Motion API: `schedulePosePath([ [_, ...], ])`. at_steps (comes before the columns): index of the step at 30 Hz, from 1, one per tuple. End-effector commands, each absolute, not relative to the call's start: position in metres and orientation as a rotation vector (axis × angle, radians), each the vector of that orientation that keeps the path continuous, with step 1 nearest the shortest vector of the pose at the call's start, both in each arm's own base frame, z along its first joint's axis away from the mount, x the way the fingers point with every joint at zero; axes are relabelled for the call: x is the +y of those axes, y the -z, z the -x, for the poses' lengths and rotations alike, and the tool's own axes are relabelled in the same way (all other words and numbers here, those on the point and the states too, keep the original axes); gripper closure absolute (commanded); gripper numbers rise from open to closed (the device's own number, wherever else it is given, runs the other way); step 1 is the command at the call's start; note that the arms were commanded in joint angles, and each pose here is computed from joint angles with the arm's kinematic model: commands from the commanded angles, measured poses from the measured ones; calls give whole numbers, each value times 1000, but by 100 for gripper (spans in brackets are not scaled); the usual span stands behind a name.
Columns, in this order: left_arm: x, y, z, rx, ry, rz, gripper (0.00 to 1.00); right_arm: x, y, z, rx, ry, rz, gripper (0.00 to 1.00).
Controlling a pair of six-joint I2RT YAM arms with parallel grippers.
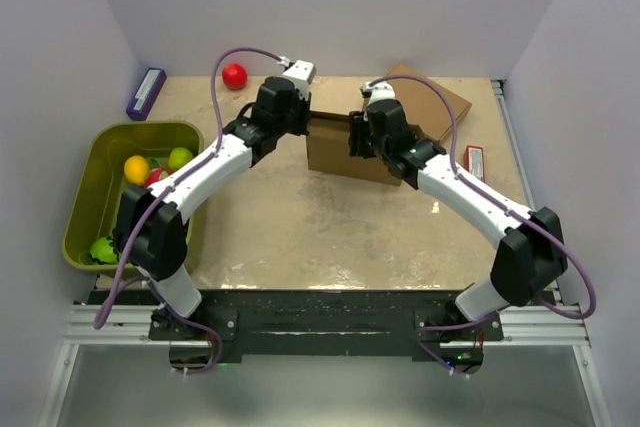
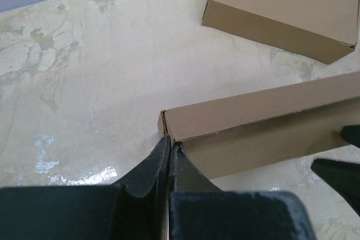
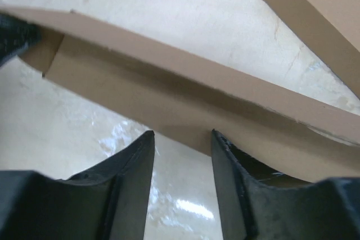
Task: Fold the paper box
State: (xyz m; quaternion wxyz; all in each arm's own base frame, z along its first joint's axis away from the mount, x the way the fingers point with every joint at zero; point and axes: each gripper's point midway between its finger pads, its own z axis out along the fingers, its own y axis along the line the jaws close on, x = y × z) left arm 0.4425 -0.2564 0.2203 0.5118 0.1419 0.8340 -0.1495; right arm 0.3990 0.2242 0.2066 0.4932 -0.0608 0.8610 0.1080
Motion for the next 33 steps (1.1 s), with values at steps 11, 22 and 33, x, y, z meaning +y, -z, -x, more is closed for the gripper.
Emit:
schedulePosePath([
  [11, -253, -199, -437, 2147, 279, -420, 100, 129, -258, -332, 2192, -73, 99, 30],
  [22, -255, -202, -439, 2145, 283, -436, 100, 72, -260, -355, 2155, 39, -26, 29],
  [33, -254, -204, -438, 2141, 271, -446, 100, 71, -227, -375, 2224, 61, -22, 47],
])
